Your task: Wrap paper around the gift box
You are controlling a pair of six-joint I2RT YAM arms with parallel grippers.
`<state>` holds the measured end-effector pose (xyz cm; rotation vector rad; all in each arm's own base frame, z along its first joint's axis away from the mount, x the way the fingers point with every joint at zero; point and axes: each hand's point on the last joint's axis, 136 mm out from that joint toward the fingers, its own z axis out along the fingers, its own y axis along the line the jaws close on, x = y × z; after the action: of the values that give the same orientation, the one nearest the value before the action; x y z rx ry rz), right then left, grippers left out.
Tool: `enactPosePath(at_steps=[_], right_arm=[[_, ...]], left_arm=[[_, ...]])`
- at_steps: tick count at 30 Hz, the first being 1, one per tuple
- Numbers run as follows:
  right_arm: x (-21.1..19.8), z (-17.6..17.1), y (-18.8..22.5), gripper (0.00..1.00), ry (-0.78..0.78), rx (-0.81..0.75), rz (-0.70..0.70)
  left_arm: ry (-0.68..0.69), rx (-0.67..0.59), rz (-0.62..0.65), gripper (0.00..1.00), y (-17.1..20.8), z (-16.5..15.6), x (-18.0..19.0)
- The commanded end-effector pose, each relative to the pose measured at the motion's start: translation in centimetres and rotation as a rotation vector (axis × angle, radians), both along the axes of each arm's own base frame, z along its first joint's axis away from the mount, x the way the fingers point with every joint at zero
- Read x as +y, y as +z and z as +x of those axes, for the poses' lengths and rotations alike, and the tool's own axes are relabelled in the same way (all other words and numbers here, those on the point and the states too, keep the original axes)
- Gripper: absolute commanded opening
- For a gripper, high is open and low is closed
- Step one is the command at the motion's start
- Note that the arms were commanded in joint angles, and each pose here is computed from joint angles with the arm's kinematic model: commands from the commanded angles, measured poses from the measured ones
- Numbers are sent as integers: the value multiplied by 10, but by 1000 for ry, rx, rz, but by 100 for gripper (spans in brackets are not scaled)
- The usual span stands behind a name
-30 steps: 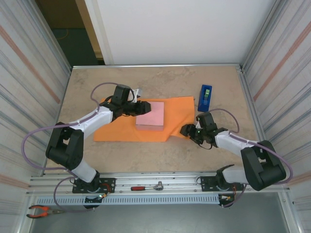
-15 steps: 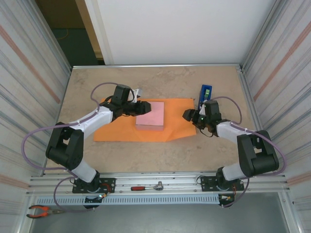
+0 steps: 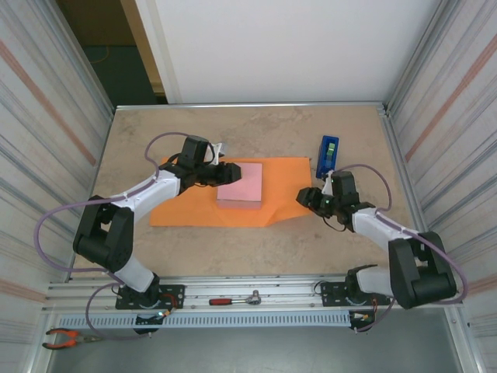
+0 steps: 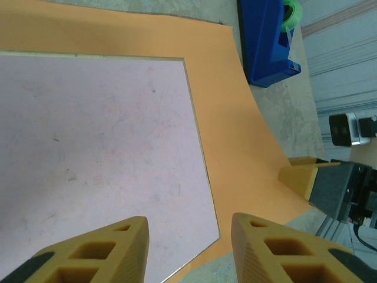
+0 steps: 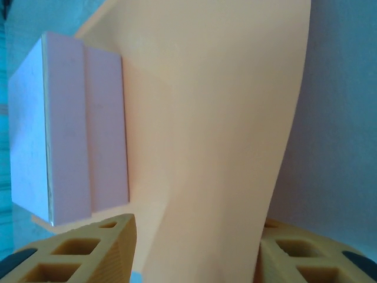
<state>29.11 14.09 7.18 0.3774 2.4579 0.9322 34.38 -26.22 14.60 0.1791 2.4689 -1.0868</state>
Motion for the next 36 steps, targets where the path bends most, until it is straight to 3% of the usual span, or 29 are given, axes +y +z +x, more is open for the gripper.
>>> enactPosePath(at_steps=[1, 5, 6, 15, 22, 36], right_arm=[[1, -17, 4, 36, 32, 3, -22], [7, -18, 14, 3, 59, -19, -29], [10, -17, 17, 0, 70, -24, -23], [68, -18, 61, 0, 244, -116, -1], [114, -27, 91, 0, 367, -181, 10], [148, -29, 94, 0, 444, -187, -5]], left_arm=[[-36, -45, -24, 42, 23, -2, -4], [-38, -46, -30, 42, 26, 0, -6], [-38, -48, -32, 43, 28, 0, -6], [-34, -59, -66, 48, 46, 1, -11], [-47, -84, -93, 62, 65, 6, -29], [-63, -67, -37, 73, 52, 15, -46]])
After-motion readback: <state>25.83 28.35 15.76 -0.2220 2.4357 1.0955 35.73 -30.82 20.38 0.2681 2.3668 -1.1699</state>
